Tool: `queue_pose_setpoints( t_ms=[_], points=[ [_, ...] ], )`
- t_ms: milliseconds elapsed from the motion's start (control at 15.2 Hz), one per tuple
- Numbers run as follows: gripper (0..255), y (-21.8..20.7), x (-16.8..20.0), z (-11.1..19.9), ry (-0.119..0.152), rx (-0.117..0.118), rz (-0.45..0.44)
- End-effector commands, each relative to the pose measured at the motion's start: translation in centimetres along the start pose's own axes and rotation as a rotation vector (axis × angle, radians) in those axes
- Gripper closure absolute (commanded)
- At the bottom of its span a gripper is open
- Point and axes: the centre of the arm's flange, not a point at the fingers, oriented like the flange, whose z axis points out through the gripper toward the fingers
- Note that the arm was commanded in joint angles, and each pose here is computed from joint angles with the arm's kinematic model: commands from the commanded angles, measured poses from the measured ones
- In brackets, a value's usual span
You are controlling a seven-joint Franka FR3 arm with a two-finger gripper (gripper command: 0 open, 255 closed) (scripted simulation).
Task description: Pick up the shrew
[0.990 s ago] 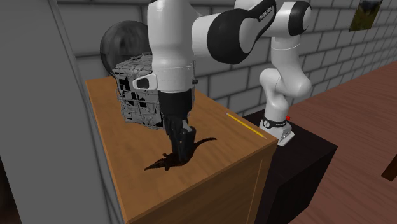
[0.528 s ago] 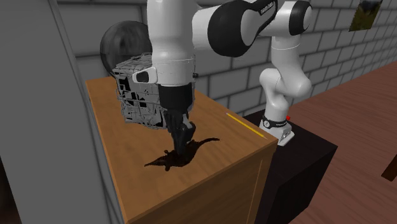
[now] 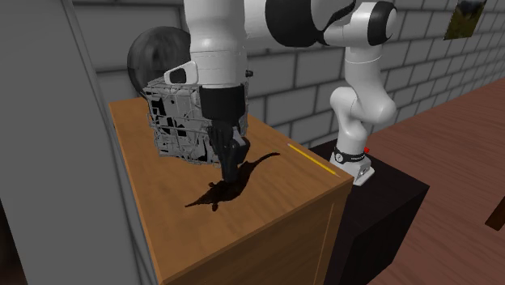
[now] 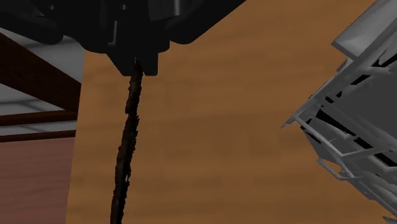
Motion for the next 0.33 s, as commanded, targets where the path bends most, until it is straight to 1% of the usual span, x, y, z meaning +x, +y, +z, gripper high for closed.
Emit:
queue_pose_setpoints(
  t_ms=[0, 132, 264],
  points=[
    [255, -0.1, 0.0, -1.2, -0.001, 0.0, 0.0],
    [255, -0.3, 0.0, -2.2, -0.001, 0.0, 0.0],
    [255, -0.3, 0.0, -2.3, -0.001, 0.0, 0.0]
  ],
)
